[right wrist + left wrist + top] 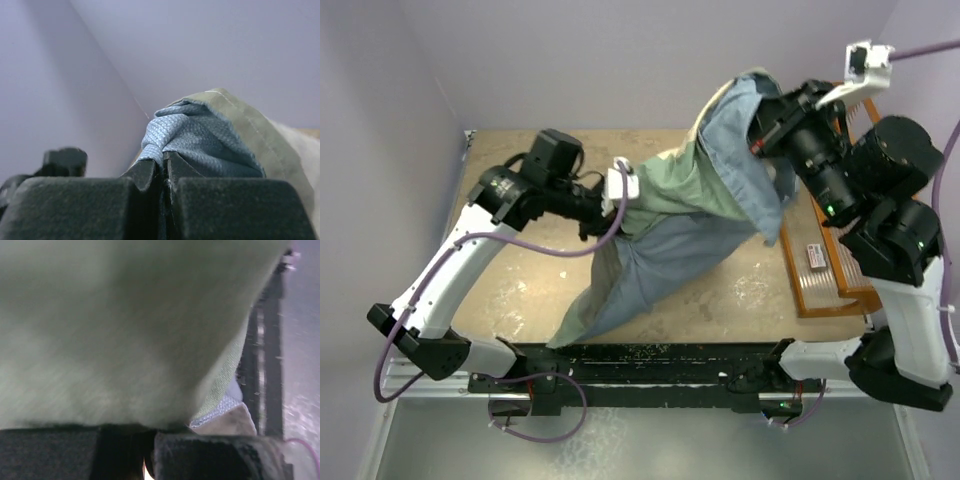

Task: Remove the pillowcase from the pillow

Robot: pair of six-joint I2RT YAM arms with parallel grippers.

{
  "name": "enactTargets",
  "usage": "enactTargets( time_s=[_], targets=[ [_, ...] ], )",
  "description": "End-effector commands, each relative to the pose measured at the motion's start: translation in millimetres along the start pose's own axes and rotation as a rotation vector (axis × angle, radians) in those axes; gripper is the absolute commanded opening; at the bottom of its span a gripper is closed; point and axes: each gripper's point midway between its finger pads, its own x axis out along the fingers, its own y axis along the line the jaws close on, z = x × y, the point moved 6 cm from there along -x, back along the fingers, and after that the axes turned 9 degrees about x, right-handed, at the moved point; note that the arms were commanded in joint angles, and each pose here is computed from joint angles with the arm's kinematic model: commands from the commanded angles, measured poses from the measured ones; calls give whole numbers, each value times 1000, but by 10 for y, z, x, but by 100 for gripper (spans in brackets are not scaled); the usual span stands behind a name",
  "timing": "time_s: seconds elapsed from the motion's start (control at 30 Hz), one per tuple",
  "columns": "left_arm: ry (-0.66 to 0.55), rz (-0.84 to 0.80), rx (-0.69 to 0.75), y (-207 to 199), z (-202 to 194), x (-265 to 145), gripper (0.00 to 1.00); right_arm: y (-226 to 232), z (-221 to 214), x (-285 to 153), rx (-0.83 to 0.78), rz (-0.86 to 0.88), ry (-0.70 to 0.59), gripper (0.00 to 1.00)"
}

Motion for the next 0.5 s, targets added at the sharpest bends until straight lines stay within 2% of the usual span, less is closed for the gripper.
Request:
enactTargets(
  time_s=[0.0, 0.17, 0.27, 0.33, 0.4, 0.47],
  targets=[
    [-17, -211, 40, -510, 34, 115, 0, 327, 61, 407, -57, 129, -49, 2],
    [-87, -197, 162, -638, 156, -99, 0, 72, -505, 834, -122, -21, 60, 3],
    [-98, -203, 194, -715, 147, -173, 0, -163, -833, 1132, -169, -147, 108, 8],
    [-100, -217, 199, -763, 129, -200, 0, -260, -1047, 1325, -178, -187, 193, 15],
    [-99, -222, 205, -795, 114, -228, 0, -377, -1276, 1502, -177, -230, 312, 30],
    [-101, -222, 223, -835, 104, -272, 0, -563, -1497, 1633, -175, -281, 437, 39]
  ],
)
